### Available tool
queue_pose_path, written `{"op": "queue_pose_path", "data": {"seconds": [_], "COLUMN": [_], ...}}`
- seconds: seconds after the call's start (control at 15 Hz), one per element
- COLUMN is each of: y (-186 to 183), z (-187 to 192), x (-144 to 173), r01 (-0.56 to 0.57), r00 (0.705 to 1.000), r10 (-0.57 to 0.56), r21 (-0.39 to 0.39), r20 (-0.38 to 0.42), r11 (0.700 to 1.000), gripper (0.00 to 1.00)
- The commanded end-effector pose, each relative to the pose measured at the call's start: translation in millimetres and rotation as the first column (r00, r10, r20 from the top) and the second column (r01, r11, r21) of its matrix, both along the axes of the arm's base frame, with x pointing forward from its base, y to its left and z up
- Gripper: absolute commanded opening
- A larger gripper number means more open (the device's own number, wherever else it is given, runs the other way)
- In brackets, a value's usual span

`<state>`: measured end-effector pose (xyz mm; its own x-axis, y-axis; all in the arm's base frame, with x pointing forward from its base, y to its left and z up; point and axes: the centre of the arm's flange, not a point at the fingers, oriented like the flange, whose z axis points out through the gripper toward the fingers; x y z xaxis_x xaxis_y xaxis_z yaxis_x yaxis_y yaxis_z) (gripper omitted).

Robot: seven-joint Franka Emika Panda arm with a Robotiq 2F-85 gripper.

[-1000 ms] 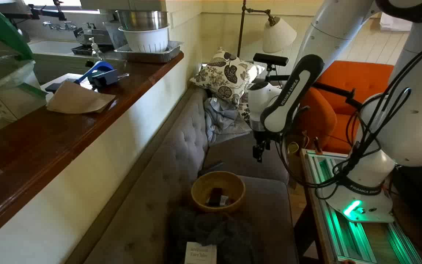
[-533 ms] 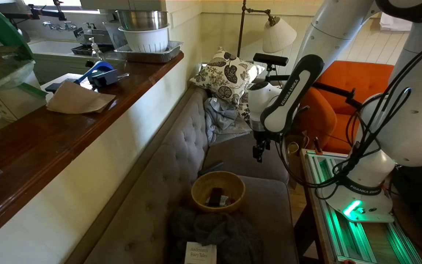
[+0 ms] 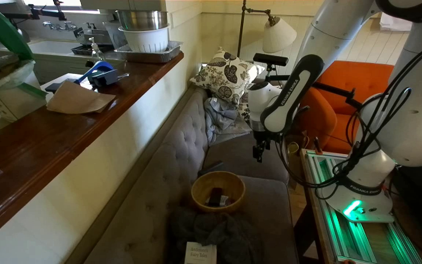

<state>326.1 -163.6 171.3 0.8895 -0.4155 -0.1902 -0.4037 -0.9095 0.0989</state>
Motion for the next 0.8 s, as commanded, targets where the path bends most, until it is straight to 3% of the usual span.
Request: {"op": "queue_pose_path", "data": {"seconds": [0.0,0.13,0.33,0.6,0.73], "y": [0,2,3,-7,-15], "z": [0,-3,-21,-47,-60], "x": [0,13,45,90,108], "r01": [0.000,0.098,0.289,0.473,0.530], "r00": [1.000,0.995,0.956,0.864,0.826], "r10": [0.000,-0.098,-0.292,-0.497,-0.560], "r21": [0.000,0.058,0.114,0.210,0.247], "r20": [0.000,0.003,0.008,0.079,0.066], "r11": [1.000,0.994,0.951,0.856,0.811], "gripper": [1.00,1.00,1.00,1.00,1.00]}}
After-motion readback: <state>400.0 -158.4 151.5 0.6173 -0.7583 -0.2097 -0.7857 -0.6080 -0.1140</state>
